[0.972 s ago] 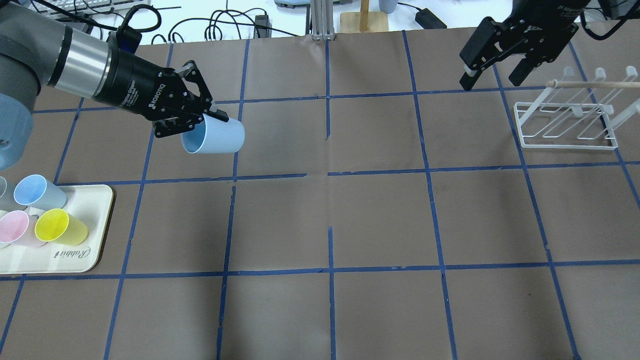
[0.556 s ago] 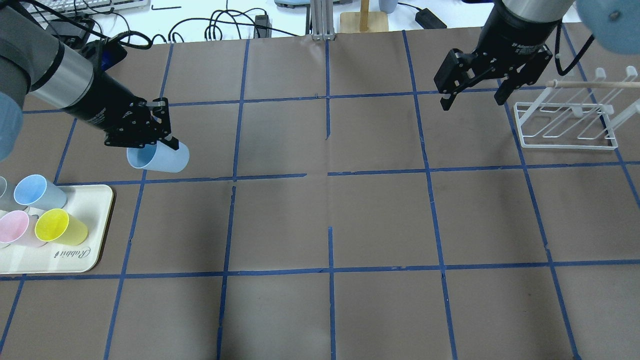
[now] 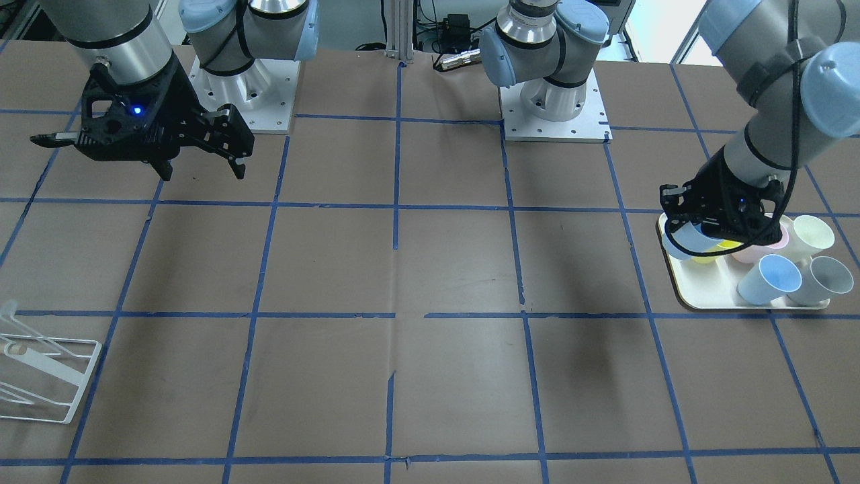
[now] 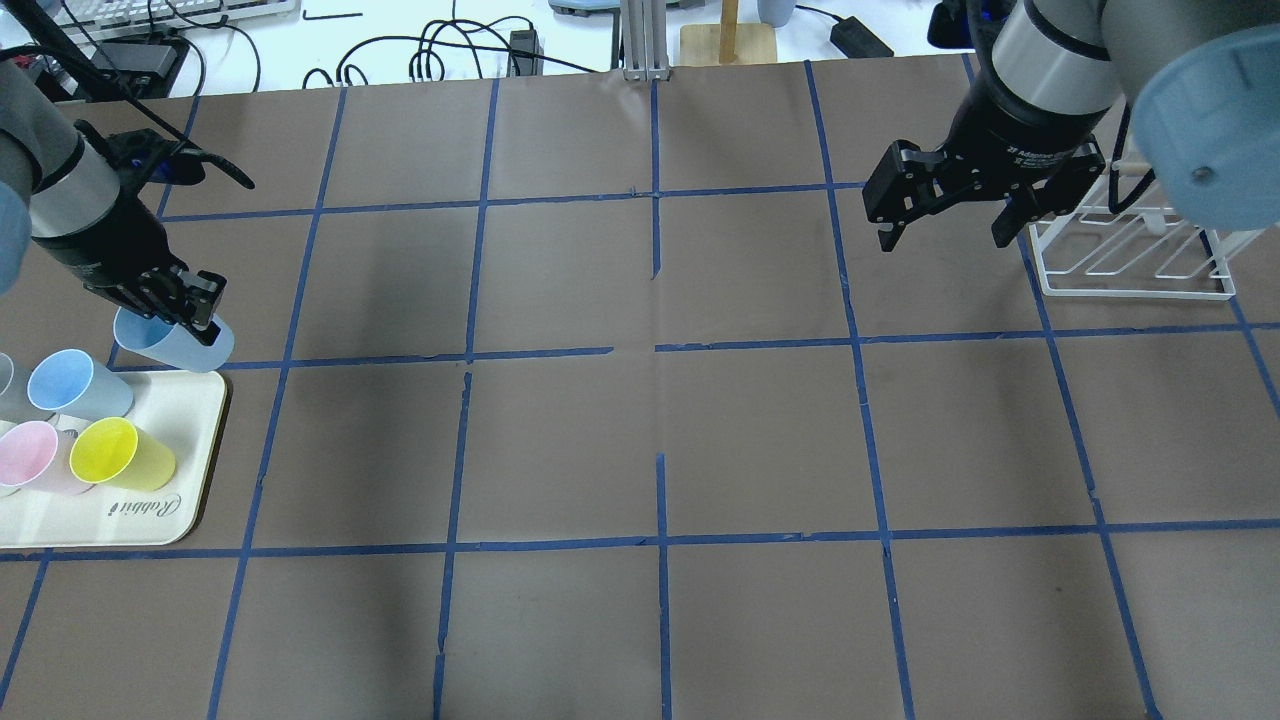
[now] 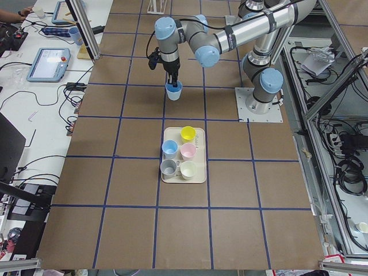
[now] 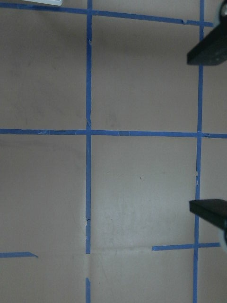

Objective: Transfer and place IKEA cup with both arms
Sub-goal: 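Lower the cup into the tray slot and open the left gripper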

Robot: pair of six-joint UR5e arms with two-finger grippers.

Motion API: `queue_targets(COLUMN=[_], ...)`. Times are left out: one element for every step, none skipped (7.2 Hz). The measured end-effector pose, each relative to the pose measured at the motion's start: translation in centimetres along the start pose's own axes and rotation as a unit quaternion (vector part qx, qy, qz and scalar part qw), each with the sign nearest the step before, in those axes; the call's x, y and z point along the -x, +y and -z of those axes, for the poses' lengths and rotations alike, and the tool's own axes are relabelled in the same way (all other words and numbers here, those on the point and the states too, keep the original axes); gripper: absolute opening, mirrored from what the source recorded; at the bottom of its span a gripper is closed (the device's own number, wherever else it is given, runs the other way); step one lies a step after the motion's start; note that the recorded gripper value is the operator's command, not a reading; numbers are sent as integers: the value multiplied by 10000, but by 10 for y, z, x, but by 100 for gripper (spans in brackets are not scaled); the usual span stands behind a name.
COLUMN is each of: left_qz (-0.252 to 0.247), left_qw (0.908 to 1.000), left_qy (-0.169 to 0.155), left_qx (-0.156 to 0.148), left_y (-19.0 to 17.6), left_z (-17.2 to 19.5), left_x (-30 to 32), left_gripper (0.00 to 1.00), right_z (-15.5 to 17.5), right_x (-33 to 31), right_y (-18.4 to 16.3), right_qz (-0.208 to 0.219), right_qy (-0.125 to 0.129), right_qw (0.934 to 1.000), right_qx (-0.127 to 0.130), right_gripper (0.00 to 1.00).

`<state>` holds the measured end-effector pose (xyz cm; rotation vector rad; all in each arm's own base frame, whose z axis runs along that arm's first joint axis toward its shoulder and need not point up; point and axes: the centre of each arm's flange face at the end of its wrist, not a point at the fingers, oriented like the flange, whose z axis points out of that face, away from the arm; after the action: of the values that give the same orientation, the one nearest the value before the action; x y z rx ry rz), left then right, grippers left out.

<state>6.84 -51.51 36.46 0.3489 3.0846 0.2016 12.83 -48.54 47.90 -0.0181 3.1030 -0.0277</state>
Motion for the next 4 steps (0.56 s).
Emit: queue_targets(left_qz=[-229, -352, -452, -594], left_qw=[9996, 9991, 9984, 9969], left_qy=[-109, -140, -200, -325], left_qx=[105, 170, 267, 391], left_y=[-7, -14, -19, -23], left_z=[-18, -38, -57, -73], left_x=[21, 43, 62, 76], left_gripper=[0, 0, 0, 0], right_z=[2, 3, 3, 2], right_x=[0, 1, 1, 2], right_y=[0, 0, 0, 0], right_qz=[-69, -122, -141, -138], right_qy=[17, 17, 2, -18], right_qw=[10000, 9999, 9999, 9999], right_qx=[6, 11, 16, 19], right_gripper=[100, 100, 100, 100])
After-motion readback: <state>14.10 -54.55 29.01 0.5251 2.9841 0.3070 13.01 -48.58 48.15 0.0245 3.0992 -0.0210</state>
